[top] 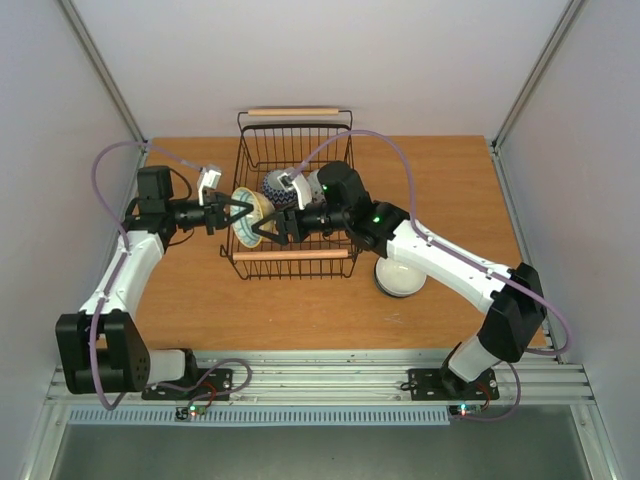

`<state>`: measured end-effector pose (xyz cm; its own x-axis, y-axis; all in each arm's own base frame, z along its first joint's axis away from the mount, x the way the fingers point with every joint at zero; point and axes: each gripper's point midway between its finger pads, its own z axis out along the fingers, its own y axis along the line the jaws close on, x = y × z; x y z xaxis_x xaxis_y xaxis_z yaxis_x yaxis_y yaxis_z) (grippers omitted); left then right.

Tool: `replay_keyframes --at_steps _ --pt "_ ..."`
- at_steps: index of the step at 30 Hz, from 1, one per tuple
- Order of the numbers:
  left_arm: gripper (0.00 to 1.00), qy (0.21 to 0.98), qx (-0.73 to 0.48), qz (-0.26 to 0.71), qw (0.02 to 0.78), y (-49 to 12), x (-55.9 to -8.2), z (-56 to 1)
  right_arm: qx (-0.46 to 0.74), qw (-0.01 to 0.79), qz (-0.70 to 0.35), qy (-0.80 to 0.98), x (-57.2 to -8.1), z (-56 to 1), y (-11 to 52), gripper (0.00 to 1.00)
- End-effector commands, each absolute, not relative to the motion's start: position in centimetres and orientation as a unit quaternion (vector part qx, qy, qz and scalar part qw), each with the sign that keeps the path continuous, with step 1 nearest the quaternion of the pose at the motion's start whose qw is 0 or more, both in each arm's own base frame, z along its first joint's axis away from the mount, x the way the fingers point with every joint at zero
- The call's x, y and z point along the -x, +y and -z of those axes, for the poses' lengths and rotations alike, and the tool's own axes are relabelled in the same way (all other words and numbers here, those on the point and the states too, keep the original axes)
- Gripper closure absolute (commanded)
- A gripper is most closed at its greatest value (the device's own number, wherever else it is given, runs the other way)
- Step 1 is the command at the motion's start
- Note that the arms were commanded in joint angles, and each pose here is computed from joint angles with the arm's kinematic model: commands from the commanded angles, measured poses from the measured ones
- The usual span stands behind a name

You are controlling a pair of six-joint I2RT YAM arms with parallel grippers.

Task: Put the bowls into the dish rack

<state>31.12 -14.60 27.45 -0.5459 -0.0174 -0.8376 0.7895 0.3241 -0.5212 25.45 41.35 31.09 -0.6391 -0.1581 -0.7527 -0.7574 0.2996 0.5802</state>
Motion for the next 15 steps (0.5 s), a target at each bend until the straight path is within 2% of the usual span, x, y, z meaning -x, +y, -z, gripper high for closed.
replay_keyframes --at_steps 1,3,5,10,15 --pt "0.82 0.739 -0.252 0.438 0.445 -13.4 -33.0 -28.6 0.333 0.336 -0.473 0.743 -25.7 -32.8 40.7 0.99" --pt "0.52 0.751 -0.240 0.412 0.456 -12.9 -33.5 -28.5 0.328 0.358 -0.432 0.760 -26.9 -32.6 40.0 0.99" --pt "0.36 0.757 -0.233 0.392 0.468 -12.4 -33.8 -28.7 0.324 0.380 -0.385 0.776 -28.4 -32.5 39.2 0.99" --pt "0.26 0.774 -0.208 0.355 0.482 -11.4 -34.7 -28.5 0.303 0.408 -0.235 0.828 -33.1 -30.7 36.3 0.99" --pt "0.22 0.787 -0.184 0.326 0.491 -10.4 -35.6 -28.1 0.301 0.403 -0.101 0.858 -36.3 -29.4 34.0 0.99"
